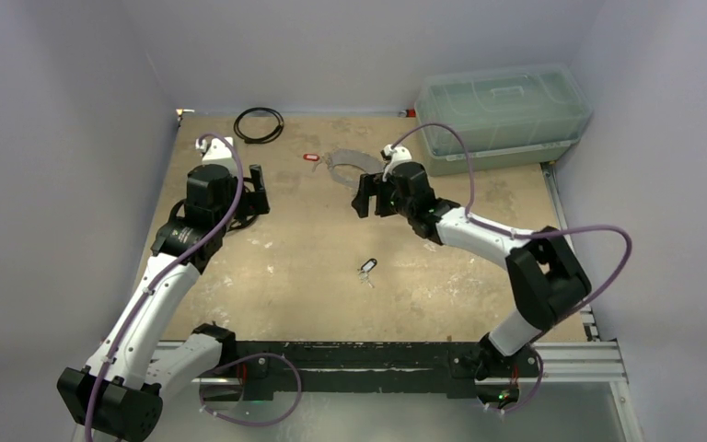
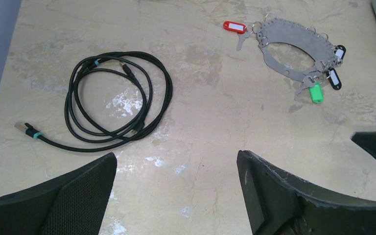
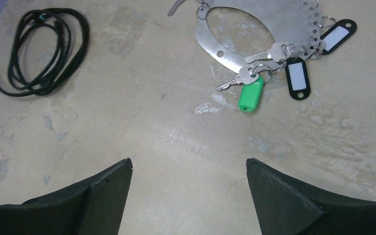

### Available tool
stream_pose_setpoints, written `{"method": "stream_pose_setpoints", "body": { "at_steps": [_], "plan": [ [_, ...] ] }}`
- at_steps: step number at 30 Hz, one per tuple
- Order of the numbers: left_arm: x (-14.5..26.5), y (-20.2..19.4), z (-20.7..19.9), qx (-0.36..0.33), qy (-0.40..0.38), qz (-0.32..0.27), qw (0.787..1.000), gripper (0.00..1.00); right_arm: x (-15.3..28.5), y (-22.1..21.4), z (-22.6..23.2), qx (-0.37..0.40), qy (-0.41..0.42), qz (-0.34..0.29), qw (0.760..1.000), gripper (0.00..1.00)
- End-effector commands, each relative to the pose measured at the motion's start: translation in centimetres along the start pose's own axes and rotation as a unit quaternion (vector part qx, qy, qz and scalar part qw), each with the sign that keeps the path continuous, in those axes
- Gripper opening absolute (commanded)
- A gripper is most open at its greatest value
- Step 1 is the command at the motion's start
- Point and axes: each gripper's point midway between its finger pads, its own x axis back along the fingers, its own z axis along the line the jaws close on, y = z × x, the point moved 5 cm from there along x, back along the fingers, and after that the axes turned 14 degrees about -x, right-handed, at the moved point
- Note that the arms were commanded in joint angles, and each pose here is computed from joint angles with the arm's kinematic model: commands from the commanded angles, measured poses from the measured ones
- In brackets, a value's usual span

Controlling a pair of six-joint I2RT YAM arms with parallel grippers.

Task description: Put the keys on the keyring

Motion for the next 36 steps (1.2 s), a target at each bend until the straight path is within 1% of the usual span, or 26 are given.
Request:
{"method": "stream_pose_setpoints", "body": {
  "at_steps": [1,3,5,8,9,12,15,17,20,23,28,32,36],
  "plan": [
    [-0.1,0.8,-0.3,0.003,-0.014,-0.019,1.0,0.91,-2.9,3.7,1.0,0.002,-0.009,-0.054,0.998,0.85],
    [-0.2,0.7,-0.4,0.002,-0.019,-0.016,1.0,0.91,-4.6,4.7,0.6,0.003,-0.025,-0.049,0.998,0.81],
    [-0.2,0.8,-0.4,0.002,-0.019,-0.017,1.0,0.9,-6.8,5.4,0.0,0.003,-0.044,-0.037,0.998,0.81],
    [0.0,0.9,-0.2,0.004,-0.014,-0.023,1.0,0.9,-9.6,7.3,-0.7,0.014,-0.067,-0.04,0.997,0.83],
    [0.0,0.8,-0.2,0.004,-0.013,-0.021,1.0,0.9,-10.3,9.1,-0.7,0.019,-0.078,-0.06,0.995,0.84],
    [-0.1,0.7,-0.3,0.002,-0.015,-0.018,1.0,0.9,-12.6,10.5,-2.7,0.014,-0.108,-0.059,0.992,0.9],
    [-0.2,0.6,-0.4,0.002,-0.018,-0.017,1.0,0.9,-14.9,11.2,-4.3,0.005,-0.11,-0.04,0.993,0.97],
    [-0.3,0.6,-0.4,0.001,-0.019,-0.016,1.0,0.9,-16.1,11.7,-5.0,0.011,-0.12,-0.041,0.992,0.99],
    [-0.3,0.6,-0.4,0.001,-0.018,-0.016,1.0,0.9,-18.0,11.6,-5.8,0.023,-0.126,-0.023,0.992,0.99],
    [-0.2,0.6,-0.4,0.001,-0.017,-0.016,1.0,0.9,-19.1,11.7,-6.3,0.018,-0.133,-0.008,0.991,0.99],
    [-0.2,0.7,-0.3,0.001,-0.016,-0.018,1.0,0.9,-19.9,10.8,-7.1,-0.002,-0.115,0.014,0.993,0.99],
    [-0.2,0.7,-0.3,0.001,-0.017,-0.018,1.0,0.9,-19.7,9.7,-7.1,-0.016,-0.095,0.04,0.994,0.99],
    [-0.2,0.7,-0.3,0.001,-0.016,-0.018,1.0,0.9,-18.7,8.1,-6.7,-0.025,-0.073,0.075,0.994,0.94]
  ]
}}
